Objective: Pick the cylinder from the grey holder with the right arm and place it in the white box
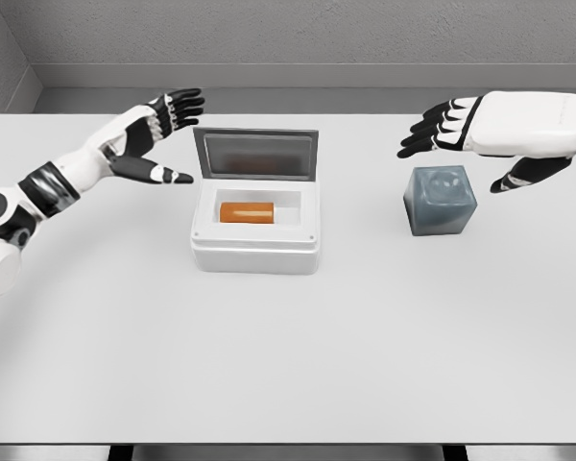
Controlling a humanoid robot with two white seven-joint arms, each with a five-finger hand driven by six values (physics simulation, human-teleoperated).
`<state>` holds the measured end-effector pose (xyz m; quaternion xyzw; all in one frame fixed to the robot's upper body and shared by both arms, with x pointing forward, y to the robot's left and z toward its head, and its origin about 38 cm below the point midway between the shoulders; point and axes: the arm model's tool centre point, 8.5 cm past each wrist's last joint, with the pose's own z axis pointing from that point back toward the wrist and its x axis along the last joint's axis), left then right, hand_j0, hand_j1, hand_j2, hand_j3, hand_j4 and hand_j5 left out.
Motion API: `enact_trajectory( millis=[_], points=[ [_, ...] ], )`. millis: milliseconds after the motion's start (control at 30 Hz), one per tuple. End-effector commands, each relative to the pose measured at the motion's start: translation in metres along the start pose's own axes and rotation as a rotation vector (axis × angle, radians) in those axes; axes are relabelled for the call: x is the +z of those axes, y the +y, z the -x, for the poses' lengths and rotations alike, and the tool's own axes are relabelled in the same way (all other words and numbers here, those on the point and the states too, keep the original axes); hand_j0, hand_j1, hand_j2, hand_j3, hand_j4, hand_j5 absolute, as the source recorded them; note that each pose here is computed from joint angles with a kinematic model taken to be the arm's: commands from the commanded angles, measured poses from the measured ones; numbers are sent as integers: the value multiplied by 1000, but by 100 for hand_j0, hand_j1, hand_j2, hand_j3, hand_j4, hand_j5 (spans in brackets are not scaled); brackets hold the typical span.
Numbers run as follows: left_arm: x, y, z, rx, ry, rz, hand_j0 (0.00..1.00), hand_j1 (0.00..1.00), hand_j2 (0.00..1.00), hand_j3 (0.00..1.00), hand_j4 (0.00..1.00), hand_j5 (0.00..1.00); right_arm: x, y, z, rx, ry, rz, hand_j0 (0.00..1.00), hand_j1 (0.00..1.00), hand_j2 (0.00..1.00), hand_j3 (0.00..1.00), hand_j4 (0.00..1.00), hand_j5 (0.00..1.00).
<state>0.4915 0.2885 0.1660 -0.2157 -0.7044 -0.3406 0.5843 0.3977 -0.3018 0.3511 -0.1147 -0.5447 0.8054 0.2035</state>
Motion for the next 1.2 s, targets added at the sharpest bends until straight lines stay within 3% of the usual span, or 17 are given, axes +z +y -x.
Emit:
enact_trajectory(
  millis=[0,333,467,700,767,833,1000,1167],
  points=[
    [-2,-2,-1,4,-8,4,100,100,100,100,100,100,0,-1,0,-5,1,6,100,100,100,100,100,100],
    [5,-9,-12,-19,-37,36,100,100,100,100,100,100,0,-1,0,-5,-1,6,100,100,100,100,100,100],
    [9,-21,-17,-26,-54,72,100,100,100,100,100,100,-1,-1,0,-5,-2,7,100,100,100,100,100,100],
    [24,-24,-31,-62,-57,107,100,100,100,100,100,100,-3,-1,-1,-5,-8,9,100,100,100,100,100,100],
    [28,-20,-32,-70,-50,101,100,100,100,100,100,100,-5,-2,-1,-4,-12,11,100,100,100,100,100,100],
    [40,-3,-41,-95,-48,63,100,100,100,100,100,100,-5,-2,-1,-4,-14,12,100,100,100,100,100,100],
    [100,31,-55,-203,-23,-21,100,100,100,100,100,100,-5,-2,-2,-4,-15,12,100,100,100,100,100,100],
    [126,45,-64,-268,0,-40,100,100,100,100,100,100,-5,-2,-2,-4,-15,12,100,100,100,100,100,100]
  ],
)
